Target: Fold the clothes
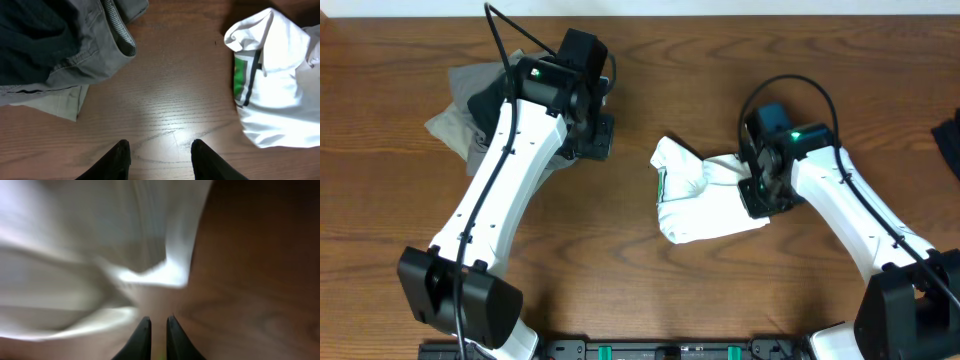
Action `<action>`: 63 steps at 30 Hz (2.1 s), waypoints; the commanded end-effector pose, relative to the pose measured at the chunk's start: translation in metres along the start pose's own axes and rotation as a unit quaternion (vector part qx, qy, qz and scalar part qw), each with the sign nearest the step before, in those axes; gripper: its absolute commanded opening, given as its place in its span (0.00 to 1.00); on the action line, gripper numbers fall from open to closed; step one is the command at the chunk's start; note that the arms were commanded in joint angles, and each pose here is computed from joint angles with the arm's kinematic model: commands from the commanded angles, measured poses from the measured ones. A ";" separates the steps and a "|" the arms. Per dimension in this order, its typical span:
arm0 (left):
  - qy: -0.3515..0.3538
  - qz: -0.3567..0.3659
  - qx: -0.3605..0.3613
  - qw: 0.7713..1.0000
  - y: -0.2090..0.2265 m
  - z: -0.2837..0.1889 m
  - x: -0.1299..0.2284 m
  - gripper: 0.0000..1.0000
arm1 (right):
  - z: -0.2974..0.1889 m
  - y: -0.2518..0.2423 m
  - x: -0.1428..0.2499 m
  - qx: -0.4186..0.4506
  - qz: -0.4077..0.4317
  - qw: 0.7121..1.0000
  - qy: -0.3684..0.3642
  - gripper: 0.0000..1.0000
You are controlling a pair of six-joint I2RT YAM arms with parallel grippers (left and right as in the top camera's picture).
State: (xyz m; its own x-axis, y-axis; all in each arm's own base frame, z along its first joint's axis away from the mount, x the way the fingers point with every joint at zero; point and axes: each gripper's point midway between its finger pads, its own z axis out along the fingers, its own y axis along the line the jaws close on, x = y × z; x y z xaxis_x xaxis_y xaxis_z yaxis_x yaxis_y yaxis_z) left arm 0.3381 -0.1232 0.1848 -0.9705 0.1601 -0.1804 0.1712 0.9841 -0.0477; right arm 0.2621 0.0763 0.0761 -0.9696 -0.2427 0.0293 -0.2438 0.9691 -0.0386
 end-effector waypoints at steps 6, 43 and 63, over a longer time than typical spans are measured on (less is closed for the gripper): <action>-0.010 -0.006 -0.003 1.000 0.003 -0.006 0.001 0.48 | -0.022 -0.014 -0.028 0.014 0.099 0.990 -0.100 0.26; -0.072 0.001 0.077 0.994 -0.027 -0.010 -0.032 0.76 | -0.055 0.098 -0.061 -0.281 -0.178 0.921 -0.204 0.59; -0.076 0.001 0.078 0.994 -0.027 -0.010 -0.034 0.77 | -0.030 -0.029 -0.045 -0.001 0.123 0.980 -0.158 0.01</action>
State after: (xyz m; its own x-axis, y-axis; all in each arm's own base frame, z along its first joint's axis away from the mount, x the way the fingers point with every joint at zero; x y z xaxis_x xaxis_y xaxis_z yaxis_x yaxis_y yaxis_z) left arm 0.3684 -0.1555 0.1973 -0.9360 0.1456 -0.3204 0.2125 0.9595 -0.1850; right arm 0.3012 0.1076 0.0856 -0.9540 -0.2079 -0.2162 -0.2400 0.9614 0.1348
